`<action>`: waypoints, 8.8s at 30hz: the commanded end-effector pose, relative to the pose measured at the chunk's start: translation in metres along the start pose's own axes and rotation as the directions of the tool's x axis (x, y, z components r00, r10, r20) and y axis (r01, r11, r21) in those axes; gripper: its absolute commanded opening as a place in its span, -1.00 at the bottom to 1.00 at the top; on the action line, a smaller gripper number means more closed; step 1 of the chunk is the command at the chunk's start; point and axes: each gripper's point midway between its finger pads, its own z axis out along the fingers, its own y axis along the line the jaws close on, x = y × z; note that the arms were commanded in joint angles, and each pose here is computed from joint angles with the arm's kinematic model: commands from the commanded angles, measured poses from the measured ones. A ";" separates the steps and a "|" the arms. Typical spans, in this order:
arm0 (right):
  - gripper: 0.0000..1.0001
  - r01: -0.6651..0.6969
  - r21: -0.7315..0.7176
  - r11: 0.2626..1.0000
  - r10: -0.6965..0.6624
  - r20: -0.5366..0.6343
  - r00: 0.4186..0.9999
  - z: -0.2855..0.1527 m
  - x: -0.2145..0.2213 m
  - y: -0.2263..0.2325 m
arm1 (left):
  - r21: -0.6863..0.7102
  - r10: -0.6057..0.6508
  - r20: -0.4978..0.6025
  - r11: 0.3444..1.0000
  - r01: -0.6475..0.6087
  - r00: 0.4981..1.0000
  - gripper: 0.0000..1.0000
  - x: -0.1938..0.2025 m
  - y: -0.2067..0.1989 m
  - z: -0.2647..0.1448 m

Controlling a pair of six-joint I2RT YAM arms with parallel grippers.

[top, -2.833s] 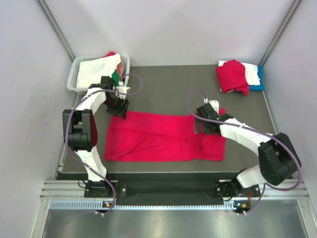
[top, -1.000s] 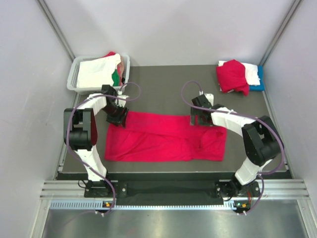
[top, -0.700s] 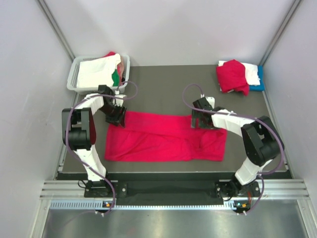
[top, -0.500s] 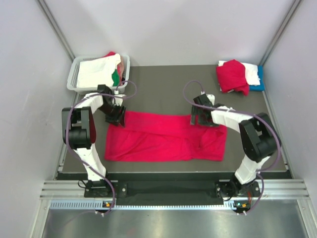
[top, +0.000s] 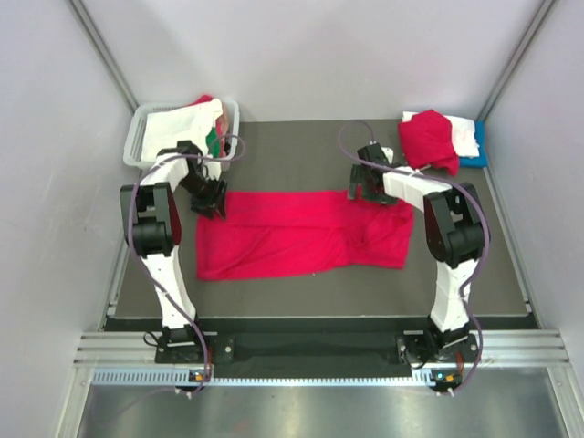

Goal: Fold and stack the t-shirts
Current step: Fold the tshirt

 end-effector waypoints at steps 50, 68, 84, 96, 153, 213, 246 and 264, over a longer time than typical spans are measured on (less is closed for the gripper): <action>0.99 0.177 -0.071 0.982 -0.180 -0.037 0.983 -0.132 0.165 -0.038 | -0.101 0.194 0.004 0.976 -0.192 0.981 0.19 0.123 -0.019 -0.051; 0.99 0.009 0.016 1.000 -0.009 0.038 0.999 -0.111 0.145 -0.055 | -0.150 0.128 0.203 0.984 -0.098 0.971 0.14 0.111 -0.009 -0.033; 0.99 -0.020 -0.008 1.000 0.019 -0.052 0.998 -0.091 0.176 -0.047 | -0.151 0.122 0.208 0.984 -0.092 0.971 0.13 0.105 -0.003 -0.036; -1.00 -0.001 -0.045 0.999 0.002 0.021 1.000 -0.108 0.143 -0.030 | -0.177 0.138 0.203 0.979 -0.102 0.969 0.14 0.106 0.001 -0.042; -0.15 0.073 -0.009 0.997 -0.071 0.155 0.985 -0.123 0.036 -0.011 | -0.191 0.203 0.227 0.968 -0.161 0.952 0.16 0.090 -0.005 -0.083; -0.10 0.164 -0.215 0.963 -0.168 0.001 0.986 -0.097 0.130 0.048 | -0.007 0.229 -0.030 0.973 -0.229 0.973 -1.00 0.167 -0.033 -0.031; -0.12 0.220 -0.166 0.961 -0.231 -0.046 0.972 -0.120 0.168 0.023 | -0.063 0.296 0.079 0.954 -0.292 0.952 -1.00 0.154 -0.037 -0.048; -0.04 0.263 -0.097 0.960 -0.261 0.027 0.965 -0.127 0.141 0.018 | -0.053 0.291 0.076 0.956 -0.288 0.954 -1.00 0.159 -0.038 -0.047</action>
